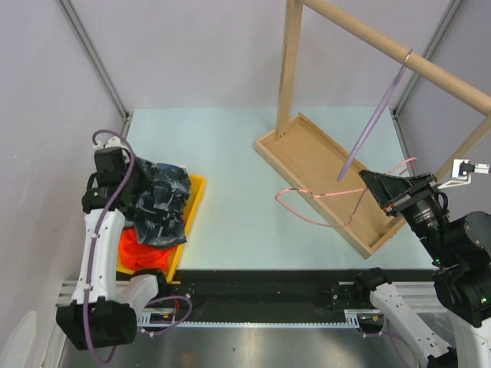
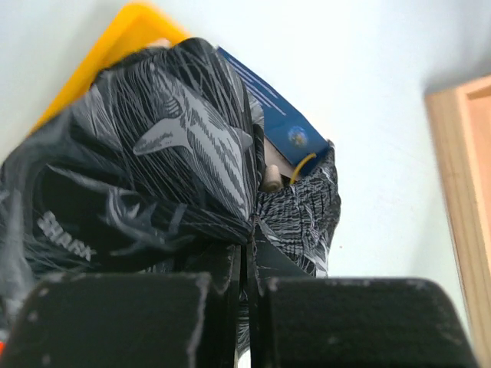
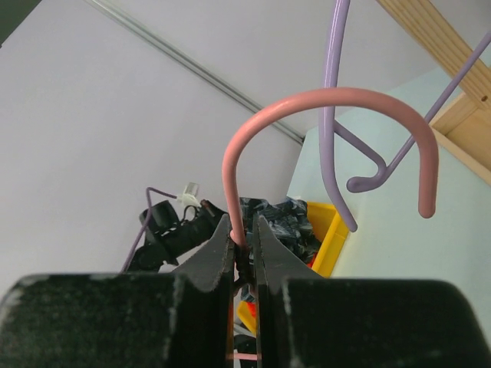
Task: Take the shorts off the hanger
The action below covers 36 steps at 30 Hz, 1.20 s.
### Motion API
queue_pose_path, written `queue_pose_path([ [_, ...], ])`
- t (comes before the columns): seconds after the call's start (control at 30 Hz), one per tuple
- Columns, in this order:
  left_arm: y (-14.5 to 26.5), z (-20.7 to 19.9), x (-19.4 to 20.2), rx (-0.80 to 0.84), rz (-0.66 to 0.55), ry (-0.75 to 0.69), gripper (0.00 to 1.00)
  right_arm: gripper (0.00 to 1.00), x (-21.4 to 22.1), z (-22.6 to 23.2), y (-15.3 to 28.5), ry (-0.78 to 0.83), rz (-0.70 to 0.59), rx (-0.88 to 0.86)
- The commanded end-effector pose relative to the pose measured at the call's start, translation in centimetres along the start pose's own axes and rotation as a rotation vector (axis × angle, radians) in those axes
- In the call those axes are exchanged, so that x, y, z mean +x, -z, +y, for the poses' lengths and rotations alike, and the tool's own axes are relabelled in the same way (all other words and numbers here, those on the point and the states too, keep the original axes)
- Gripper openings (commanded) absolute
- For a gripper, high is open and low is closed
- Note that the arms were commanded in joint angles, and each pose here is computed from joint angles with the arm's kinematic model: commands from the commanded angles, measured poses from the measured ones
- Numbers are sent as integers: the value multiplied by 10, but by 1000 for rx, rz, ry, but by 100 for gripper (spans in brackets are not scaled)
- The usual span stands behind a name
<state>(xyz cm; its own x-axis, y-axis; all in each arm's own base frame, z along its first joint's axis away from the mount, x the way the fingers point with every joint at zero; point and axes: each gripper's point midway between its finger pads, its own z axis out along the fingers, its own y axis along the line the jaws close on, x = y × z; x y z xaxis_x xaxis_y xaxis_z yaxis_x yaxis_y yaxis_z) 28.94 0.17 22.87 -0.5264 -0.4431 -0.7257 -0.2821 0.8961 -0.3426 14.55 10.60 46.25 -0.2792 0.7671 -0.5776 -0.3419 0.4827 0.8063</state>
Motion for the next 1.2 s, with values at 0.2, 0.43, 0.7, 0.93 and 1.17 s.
queue_pose_path([
  [0.2,-51,23,61,52,106,199,0,0,-9,11,0,-3,-31,-38],
  [0.43,-49,24,78,75,124,226,0,0,-7,10,-2,1,-24,-33],
  [0.7,21,-18,18,253,-98,136,99,0,-7,8,-3,16,-23,-29],
  [0.93,111,-89,-24,604,-251,41,100,0,-7,7,-2,44,-24,-27],
  [1.17,222,-179,-31,1083,-289,-48,100,0,-7,5,0,112,-28,-31],
])
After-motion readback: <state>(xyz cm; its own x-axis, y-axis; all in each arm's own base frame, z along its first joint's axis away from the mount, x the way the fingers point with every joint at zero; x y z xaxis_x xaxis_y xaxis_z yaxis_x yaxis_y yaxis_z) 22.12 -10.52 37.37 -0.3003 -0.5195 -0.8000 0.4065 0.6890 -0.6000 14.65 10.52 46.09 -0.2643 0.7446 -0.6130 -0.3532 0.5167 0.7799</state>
